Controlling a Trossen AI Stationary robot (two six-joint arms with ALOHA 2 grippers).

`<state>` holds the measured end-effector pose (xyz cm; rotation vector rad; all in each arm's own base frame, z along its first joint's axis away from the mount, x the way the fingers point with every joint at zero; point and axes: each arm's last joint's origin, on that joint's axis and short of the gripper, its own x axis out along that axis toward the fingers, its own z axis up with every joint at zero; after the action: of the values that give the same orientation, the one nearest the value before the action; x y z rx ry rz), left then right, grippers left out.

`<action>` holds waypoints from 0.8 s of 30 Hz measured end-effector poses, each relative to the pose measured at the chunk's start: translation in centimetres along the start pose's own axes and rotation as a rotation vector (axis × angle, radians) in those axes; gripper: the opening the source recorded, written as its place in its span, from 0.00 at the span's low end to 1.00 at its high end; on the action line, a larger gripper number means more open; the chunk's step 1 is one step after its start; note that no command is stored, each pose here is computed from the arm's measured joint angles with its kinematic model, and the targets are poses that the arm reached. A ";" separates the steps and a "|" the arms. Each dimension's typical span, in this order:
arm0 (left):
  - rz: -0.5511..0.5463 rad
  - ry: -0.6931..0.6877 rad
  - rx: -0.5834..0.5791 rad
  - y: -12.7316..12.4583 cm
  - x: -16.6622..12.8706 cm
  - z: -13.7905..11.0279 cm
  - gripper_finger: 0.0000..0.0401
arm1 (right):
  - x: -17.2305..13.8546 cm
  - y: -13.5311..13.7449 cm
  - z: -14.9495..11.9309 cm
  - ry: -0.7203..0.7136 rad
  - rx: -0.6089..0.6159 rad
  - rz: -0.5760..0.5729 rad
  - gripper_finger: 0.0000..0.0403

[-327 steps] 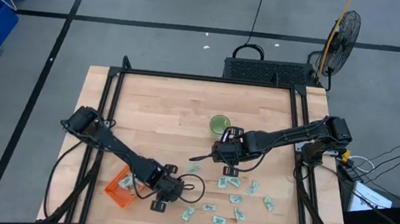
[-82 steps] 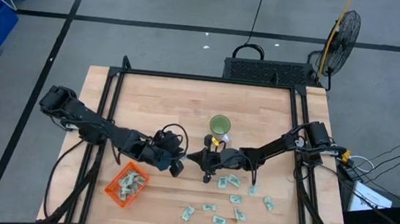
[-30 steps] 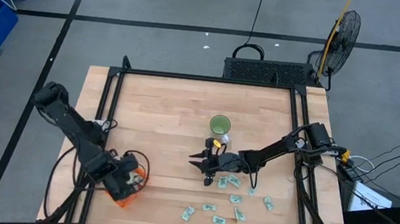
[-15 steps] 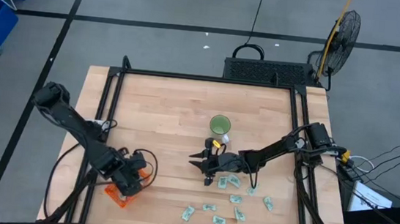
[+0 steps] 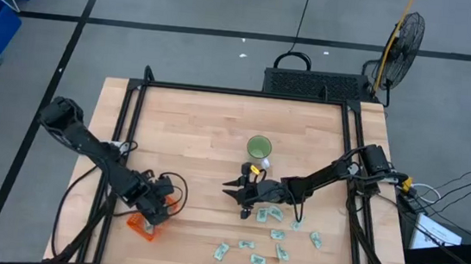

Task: Pick and place Stevia / Truvia into bins
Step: Adjust the orange basket on the table

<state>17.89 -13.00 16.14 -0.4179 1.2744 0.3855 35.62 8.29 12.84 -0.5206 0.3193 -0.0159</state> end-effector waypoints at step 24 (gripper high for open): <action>-0.174 -0.255 0.223 2.0 1.9 9.0 0.02 | 0.1 -0.4 -0.2 0.006 0.003 -0.009 0.22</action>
<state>24.83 -6.65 16.22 -0.2768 1.0110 0.1413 35.72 7.85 12.84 -0.5191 0.3223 -0.0264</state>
